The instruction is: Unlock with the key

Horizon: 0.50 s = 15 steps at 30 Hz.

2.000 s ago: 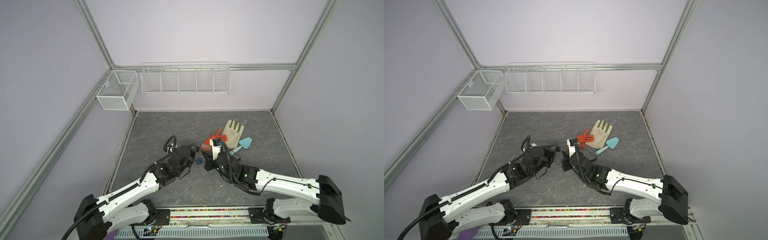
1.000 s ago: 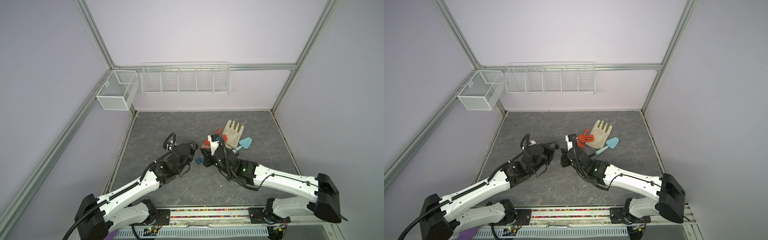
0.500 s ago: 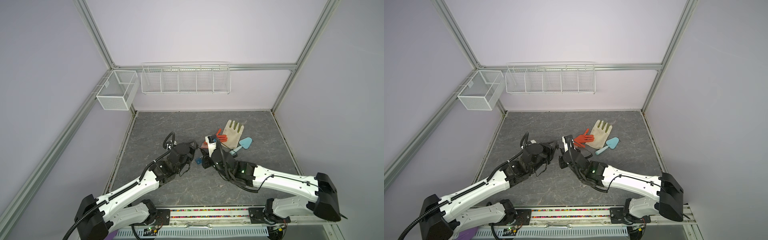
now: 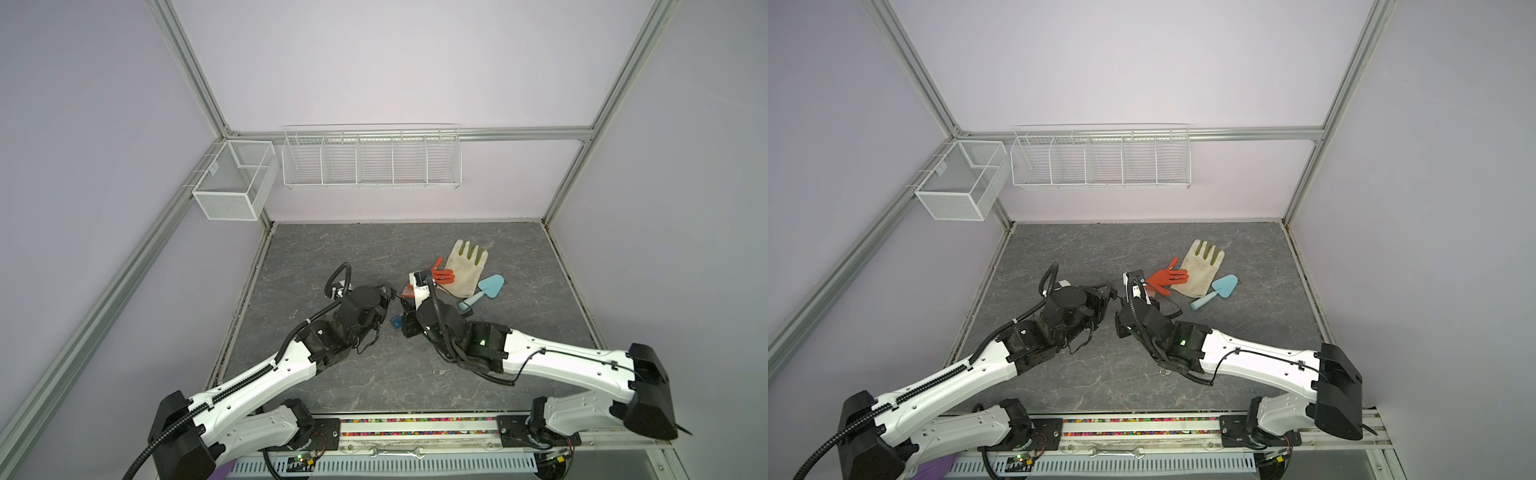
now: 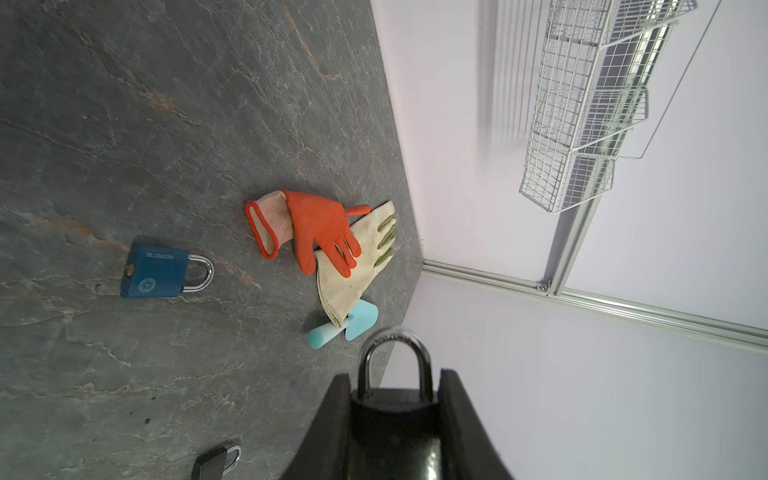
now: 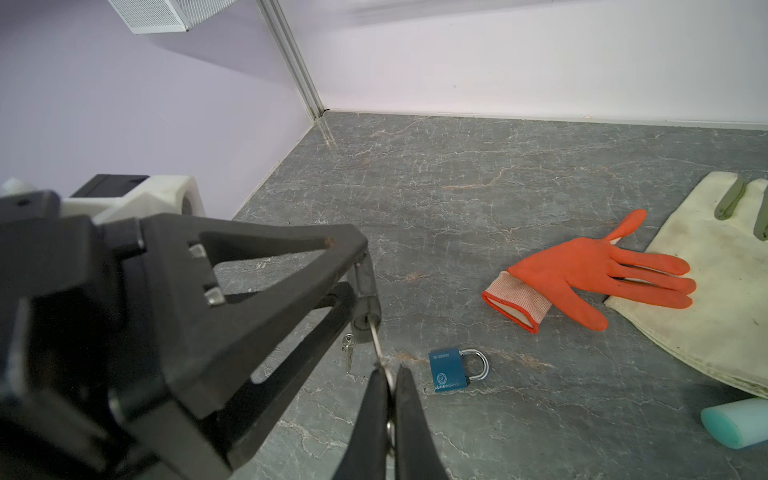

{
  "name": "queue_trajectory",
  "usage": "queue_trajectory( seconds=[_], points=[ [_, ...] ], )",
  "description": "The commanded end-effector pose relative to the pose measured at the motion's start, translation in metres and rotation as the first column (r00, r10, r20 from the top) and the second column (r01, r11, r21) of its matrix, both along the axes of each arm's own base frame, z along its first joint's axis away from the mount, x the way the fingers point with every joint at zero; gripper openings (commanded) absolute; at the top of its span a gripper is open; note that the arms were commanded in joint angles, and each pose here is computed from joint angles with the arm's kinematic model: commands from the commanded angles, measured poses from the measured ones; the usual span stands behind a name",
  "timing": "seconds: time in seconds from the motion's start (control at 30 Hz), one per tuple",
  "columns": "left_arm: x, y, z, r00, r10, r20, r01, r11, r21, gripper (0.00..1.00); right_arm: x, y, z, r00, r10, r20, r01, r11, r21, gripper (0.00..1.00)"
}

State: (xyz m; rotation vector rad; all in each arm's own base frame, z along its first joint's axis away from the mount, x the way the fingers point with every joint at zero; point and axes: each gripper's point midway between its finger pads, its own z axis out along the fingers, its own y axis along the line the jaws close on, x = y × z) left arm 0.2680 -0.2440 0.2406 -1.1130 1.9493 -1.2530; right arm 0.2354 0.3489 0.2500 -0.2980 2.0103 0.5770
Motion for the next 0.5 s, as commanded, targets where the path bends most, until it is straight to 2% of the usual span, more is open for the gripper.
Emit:
queue_trajectory(
  seconds=[0.0, 0.33, 0.47],
  points=[
    [-0.0053, -0.0116, 0.0134, 0.999, -0.046, 0.01, 0.047, 0.999, -0.018, 0.0, 0.0061, -0.0043, 0.0126, 0.999, -0.054, -0.005, 0.054, 0.998, 0.041, 0.06],
    [-0.0063, -0.0118, 0.0114, 0.999, -0.04, -0.001, 0.04, 0.999, -0.017, 0.0, 0.0099, -0.0132, 0.0139, 0.994, -0.109, -0.006, 0.109, 0.993, 0.037, 0.06],
    [-0.0068, -0.0126, 0.0073, 0.999, -0.038, -0.011, 0.037, 0.999, -0.034, 0.0, 0.008, -0.0084, 0.0196, 0.997, -0.081, 0.0, 0.081, 0.995, 0.066, 0.06]
  ],
)
